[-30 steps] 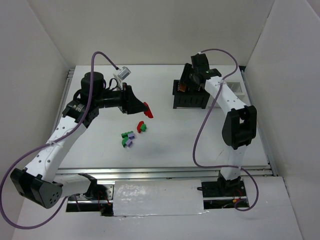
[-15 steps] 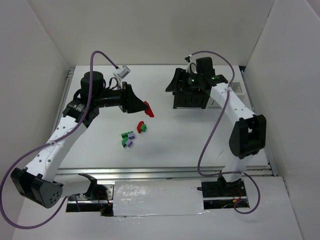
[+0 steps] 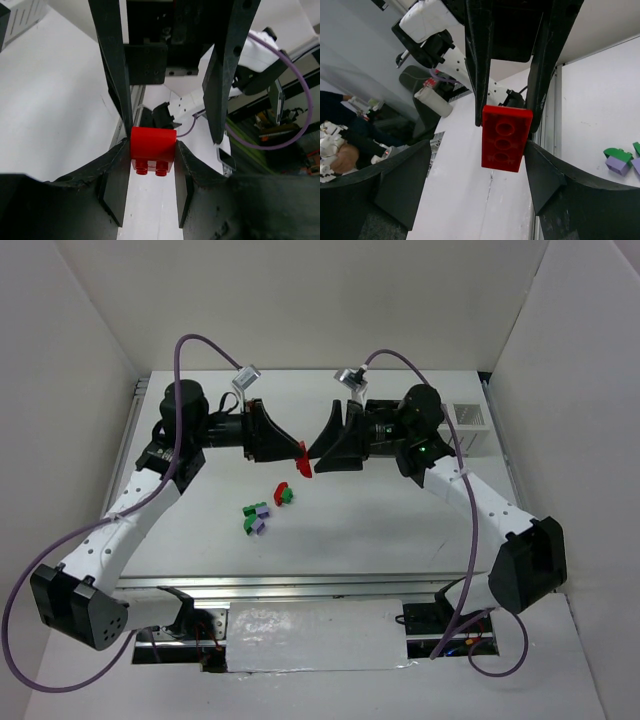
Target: Sort the legos into containers by color
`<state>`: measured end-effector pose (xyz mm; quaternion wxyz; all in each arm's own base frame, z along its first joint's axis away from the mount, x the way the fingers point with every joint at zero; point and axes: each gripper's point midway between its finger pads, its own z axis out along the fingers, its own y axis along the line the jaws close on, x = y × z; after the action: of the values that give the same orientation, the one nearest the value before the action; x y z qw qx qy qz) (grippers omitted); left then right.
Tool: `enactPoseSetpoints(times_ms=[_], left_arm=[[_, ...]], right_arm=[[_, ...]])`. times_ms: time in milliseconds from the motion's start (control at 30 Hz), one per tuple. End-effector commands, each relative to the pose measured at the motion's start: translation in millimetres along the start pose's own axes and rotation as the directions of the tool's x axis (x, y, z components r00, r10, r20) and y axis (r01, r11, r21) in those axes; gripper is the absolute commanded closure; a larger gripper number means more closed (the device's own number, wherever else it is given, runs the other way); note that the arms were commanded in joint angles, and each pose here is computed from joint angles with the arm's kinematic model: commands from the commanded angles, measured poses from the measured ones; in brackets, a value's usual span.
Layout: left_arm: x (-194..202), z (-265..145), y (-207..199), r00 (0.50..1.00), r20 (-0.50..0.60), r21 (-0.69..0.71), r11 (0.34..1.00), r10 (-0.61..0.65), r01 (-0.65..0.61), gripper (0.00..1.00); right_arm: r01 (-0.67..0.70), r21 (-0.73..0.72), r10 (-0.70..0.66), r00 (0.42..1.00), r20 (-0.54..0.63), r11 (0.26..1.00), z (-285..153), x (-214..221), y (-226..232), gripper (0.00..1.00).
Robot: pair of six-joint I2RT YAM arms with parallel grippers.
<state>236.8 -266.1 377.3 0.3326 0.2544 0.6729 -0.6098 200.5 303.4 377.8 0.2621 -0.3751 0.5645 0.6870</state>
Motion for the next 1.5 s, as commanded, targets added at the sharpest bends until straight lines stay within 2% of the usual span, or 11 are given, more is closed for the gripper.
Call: enactPoseSetpoints(times_ms=[0, 433, 633, 667, 733, 800, 900, 1033, 1067, 1167, 1467], left_arm=[[-12, 2, -10, 0.998, 0.033, 0.058, 0.997, 0.050, -0.052, 1.00], [-14, 2, -6, 0.997, 0.065, 0.037, 0.999, 0.034, -0.037, 1.00], [-14, 3, -1, 0.998, 0.064, 0.008, 1.000, 0.027, -0.028, 0.97], [-14, 3, 2, 0.997, 0.066, -0.014, 1.000, 0.025, -0.024, 0.86], [-13, -1, 28, 0.997, 0.079, -0.164, 0.986, -0.015, 0.028, 0.03], [-26, -7, 50, 0.992, 0.128, -0.318, 0.947, -0.008, 0.049, 0.01], [-22, -26, 84, 0.988, 0.145, -0.530, 0.839, -0.057, 0.126, 0.01], [-11, -76, 135, 0.971, 0.228, -0.800, 0.554, -0.077, 0.232, 0.01], [-1, -83, 142, 0.968, 0.227, -0.819, 0.516, -0.110, 0.251, 0.00], [11, -86, 149, 0.967, 0.209, -0.828, 0.500, -0.149, 0.256, 0.00], [27, -97, 153, 0.973, 0.163, -0.858, 0.464, -0.164, 0.222, 0.01]], right_arm=[[0.084, -0.060, -0.083, 0.996, 0.011, 0.995, 14, -16, 25, 0.19], [0.092, 0.136, -0.088, 0.996, -0.033, 0.986, 36, -5, -12, 0.39], [0.092, 0.174, -0.091, 0.996, -0.015, 0.980, 36, 0, -21, 1.00], [0.090, 0.185, -0.090, 0.996, -0.007, 0.979, 33, 1, -25, 1.00], [0.061, 0.236, -0.065, 0.998, 0.010, 0.970, 21, 1, -41, 1.00], [0.026, 0.305, -0.038, 0.999, 0.034, 0.952, 5, 1, -61, 1.00], [-0.116, 0.565, 0.019, 0.984, 0.175, 0.817, -50, -11, -118, 1.00], [-0.366, 0.885, -0.046, 0.918, 0.394, 0.287, -162, -41, -189, 1.00], [-0.445, 0.896, -0.004, 0.896, 0.445, 0.010, -207, -13, -219, 1.00], [-0.486, 0.832, 0.038, 0.857, 0.513, -0.268, -270, -1, -247, 1.00], [-0.473, 0.788, 0.059, 0.843, 0.535, -0.395, -313, -12, -280, 0.96]])
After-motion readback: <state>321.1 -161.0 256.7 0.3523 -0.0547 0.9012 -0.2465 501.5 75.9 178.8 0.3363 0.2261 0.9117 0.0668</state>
